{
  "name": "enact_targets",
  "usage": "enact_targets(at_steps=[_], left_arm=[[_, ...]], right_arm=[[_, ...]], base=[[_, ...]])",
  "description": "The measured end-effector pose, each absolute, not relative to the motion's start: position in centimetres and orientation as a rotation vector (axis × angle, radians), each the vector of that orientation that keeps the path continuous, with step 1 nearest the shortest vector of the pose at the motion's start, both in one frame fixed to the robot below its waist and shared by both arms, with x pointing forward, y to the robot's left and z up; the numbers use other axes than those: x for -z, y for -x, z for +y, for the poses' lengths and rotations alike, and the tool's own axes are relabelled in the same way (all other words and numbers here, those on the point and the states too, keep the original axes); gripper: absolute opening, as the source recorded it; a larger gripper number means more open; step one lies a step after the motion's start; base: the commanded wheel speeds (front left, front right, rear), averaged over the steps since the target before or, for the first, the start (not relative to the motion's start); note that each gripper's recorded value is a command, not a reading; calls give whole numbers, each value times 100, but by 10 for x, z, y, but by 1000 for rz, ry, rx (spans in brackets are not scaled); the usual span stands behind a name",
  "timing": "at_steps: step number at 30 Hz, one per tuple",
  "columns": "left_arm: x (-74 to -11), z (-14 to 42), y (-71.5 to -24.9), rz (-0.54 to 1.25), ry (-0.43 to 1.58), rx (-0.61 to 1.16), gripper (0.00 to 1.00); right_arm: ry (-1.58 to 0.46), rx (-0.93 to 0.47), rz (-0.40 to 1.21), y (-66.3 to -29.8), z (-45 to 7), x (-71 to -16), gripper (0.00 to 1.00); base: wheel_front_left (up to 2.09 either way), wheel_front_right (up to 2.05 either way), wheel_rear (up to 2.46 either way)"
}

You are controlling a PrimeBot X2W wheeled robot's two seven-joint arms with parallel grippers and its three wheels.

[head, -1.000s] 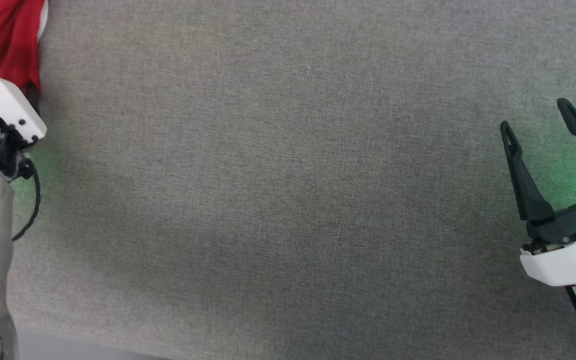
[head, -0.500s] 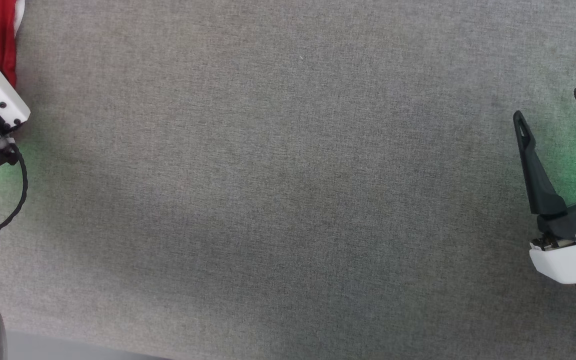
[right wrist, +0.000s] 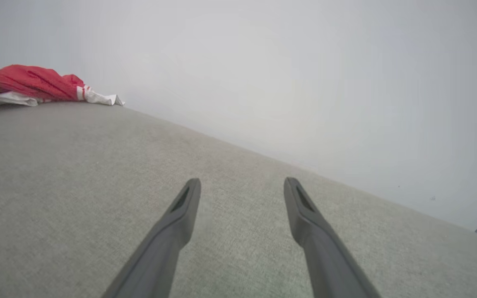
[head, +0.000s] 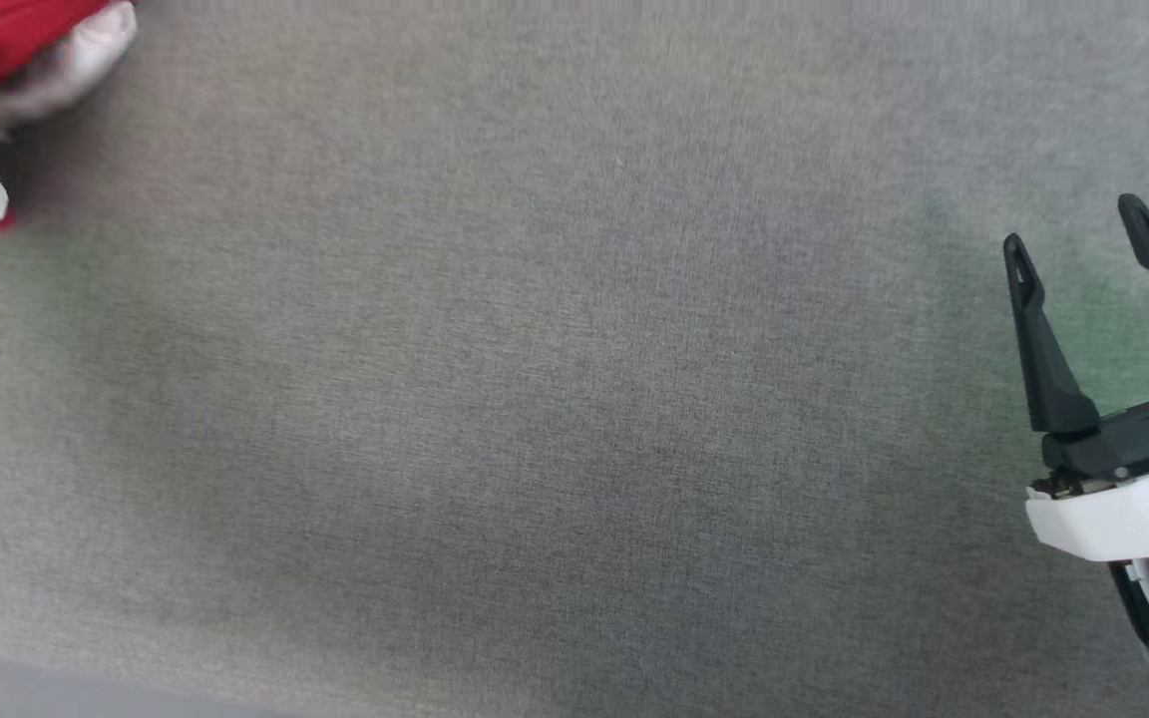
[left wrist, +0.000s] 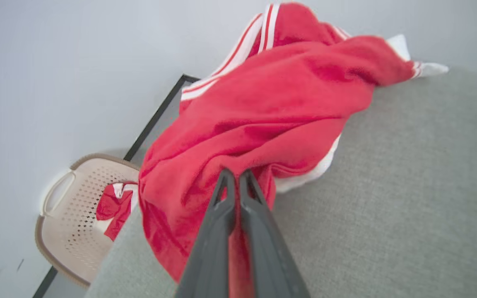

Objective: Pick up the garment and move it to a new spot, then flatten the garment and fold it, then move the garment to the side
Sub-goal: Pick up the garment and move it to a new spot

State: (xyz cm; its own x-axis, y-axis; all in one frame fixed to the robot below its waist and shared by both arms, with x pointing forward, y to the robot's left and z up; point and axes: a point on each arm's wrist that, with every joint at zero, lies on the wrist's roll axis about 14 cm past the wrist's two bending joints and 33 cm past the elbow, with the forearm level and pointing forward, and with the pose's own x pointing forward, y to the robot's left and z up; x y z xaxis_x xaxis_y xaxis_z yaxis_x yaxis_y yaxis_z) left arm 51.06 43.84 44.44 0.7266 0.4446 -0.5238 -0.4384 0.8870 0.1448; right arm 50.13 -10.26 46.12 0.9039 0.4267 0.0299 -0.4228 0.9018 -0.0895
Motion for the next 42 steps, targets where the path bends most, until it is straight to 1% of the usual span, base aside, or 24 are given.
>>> enact_targets(at_steps=[10,15,16,21,25,29,37,42], left_arm=[[-535,433,-523,370,-115,-415,0],[-590,424,-528,238,-181,-373,0],[-610,420,-528,190,-198,-359,0],[-648,407,-525,110,-242,-319,0],[-676,388,-526,57,-270,-270,0],[-700,357,-527,10,-295,-191,0],[-729,297,-521,-41,-319,-8,0],[-730,253,-518,-40,-332,124,0]], right_arm=[[57,-417,-135,-487,-100,-499,100],[46,-404,-165,-476,-100,-514,100],[41,-396,-184,-473,-100,-522,100],[33,-383,-202,-463,-101,-531,100],[27,-370,-219,-455,-103,-540,100],[27,-353,-240,-446,-107,-549,100],[31,-294,-265,-429,-124,-561,100],[33,-241,-280,-421,-140,-567,100]], base=[[0,0,0],[0,0,0],[0,0,0],[0,0,0],[0,0,0],[0,0,0],[0,0,0],[0,0,0]])
